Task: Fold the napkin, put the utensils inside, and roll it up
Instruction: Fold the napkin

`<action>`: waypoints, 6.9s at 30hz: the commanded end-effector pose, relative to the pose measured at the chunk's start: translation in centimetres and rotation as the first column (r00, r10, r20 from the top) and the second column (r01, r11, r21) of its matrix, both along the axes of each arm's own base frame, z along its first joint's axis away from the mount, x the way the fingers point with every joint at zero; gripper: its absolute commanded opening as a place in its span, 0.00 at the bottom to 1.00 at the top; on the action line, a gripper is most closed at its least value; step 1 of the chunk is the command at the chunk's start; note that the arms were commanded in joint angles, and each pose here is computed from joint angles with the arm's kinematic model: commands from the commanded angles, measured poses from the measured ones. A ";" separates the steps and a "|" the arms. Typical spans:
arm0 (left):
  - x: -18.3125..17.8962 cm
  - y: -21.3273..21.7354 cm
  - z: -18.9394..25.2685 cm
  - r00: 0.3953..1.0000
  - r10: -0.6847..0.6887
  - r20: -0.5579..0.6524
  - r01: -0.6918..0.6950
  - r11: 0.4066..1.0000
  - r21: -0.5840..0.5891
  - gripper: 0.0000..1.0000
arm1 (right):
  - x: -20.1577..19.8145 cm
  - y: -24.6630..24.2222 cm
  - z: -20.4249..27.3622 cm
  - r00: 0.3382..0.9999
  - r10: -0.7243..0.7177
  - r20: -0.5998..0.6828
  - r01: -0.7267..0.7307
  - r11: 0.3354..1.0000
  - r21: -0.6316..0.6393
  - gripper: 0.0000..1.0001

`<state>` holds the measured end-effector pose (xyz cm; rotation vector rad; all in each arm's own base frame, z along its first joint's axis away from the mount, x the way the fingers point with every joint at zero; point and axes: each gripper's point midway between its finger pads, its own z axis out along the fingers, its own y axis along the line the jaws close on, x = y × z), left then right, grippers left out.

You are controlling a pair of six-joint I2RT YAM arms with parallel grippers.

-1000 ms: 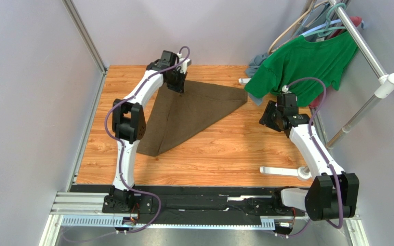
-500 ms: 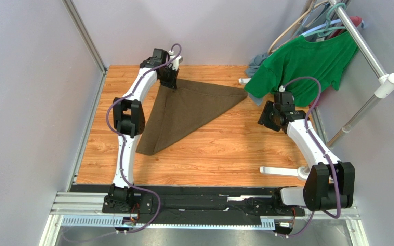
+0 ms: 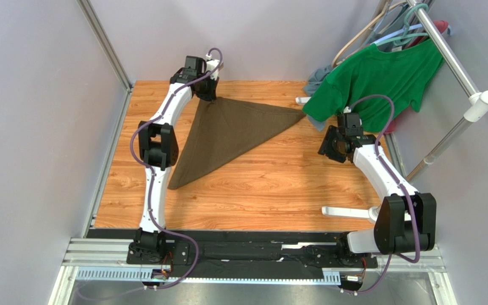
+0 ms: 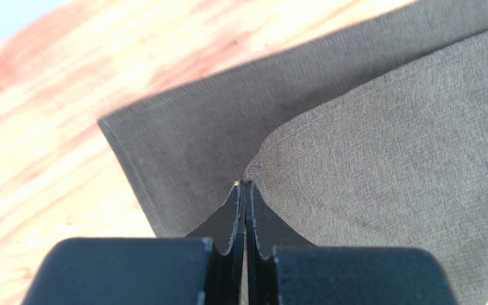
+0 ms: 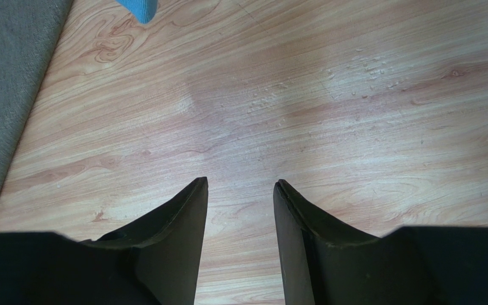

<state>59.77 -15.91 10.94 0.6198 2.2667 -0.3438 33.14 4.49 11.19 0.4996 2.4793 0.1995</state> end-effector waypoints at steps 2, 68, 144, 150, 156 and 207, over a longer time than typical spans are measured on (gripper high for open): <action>3.2 0.9 2.8 0.988 0.000 0.155 0.000 1.000 0.000 0.00 | 1.6 0.0 1.4 0.999 -0.011 0.050 0.011 1.000 0.002 0.46; 1.1 3.6 16.6 0.907 0.239 0.347 -0.190 0.967 -0.170 0.99 | 2.4 10.4 0.2 0.984 0.112 0.140 -0.144 0.958 0.248 0.50; -22.0 7.3 18.4 0.929 0.319 0.188 -0.283 0.939 -0.198 0.99 | 8.6 27.5 -12.3 0.999 -0.049 0.019 0.034 0.881 0.471 0.03; -22.3 7.3 18.7 0.929 0.315 0.195 -0.275 0.939 -0.207 0.99 | 7.4 28.0 -11.6 0.999 -0.042 0.005 0.034 0.877 0.480 0.00; -22.6 7.0 18.9 0.930 0.312 0.194 -0.268 0.938 -0.221 0.99 | 4.0 27.1 -10.8 0.998 -0.059 -0.019 0.061 0.875 0.480 0.00; -8.1 -3.9 -2.3 0.979 -0.029 -0.202 0.001 0.991 -0.136 0.51 | -7.6 10.5 5.5 0.912 -0.088 0.401 -0.015 0.969 0.248 0.59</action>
